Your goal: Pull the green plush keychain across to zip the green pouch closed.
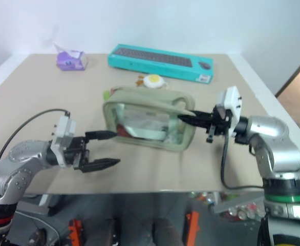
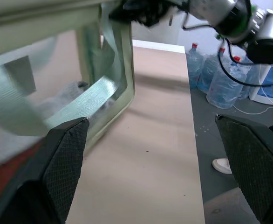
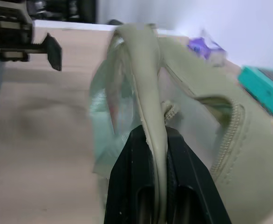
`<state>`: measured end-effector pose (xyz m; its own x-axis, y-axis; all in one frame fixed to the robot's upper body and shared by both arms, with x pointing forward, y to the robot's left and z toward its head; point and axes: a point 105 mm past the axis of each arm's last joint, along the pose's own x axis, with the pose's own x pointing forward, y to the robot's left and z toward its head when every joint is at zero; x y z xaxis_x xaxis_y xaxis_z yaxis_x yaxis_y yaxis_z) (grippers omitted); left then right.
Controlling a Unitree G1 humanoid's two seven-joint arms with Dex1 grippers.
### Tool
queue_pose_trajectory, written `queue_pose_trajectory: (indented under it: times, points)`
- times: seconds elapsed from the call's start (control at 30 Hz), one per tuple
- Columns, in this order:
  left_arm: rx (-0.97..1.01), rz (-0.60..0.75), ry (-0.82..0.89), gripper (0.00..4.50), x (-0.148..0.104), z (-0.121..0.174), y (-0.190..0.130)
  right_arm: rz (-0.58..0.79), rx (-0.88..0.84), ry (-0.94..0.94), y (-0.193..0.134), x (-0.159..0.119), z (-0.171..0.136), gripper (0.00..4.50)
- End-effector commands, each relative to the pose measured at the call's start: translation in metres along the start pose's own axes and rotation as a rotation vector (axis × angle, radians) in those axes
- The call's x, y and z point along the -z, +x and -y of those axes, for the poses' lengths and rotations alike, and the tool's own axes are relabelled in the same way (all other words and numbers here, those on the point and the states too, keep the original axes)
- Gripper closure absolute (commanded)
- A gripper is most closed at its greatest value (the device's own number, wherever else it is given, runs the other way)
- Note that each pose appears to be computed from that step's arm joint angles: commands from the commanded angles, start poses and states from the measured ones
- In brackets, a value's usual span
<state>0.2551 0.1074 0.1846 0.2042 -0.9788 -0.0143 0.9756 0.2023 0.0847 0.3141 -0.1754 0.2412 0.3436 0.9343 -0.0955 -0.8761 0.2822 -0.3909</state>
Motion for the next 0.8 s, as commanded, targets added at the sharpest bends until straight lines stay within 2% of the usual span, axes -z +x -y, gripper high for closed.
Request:
queue_pose_trajectory:
  times: [0.03, 0.27, 0.43, 0.8]
  points:
    - [-0.006, -0.004, 0.042, 0.00, -0.005, 0.002, -0.004, -0.005, -0.049, -0.044, -0.006, -0.006, 0.007, 4.45]
    - [-0.018, -0.018, 0.045, 0.00, -0.003, 0.005, -0.007, -0.008, -0.035, -0.067, -0.001, 0.004, 0.013, 4.45]
    - [-0.072, -0.005, 0.036, 0.00, -0.007, 0.000, -0.013, -0.026, -0.009, -0.054, -0.010, 0.011, 0.011, 4.45]
    - [-0.071, -0.013, 0.037, 0.00, -0.004, 0.005, -0.013, -0.012, 0.080, -0.029, -0.018, 0.007, -0.002, 4.45]
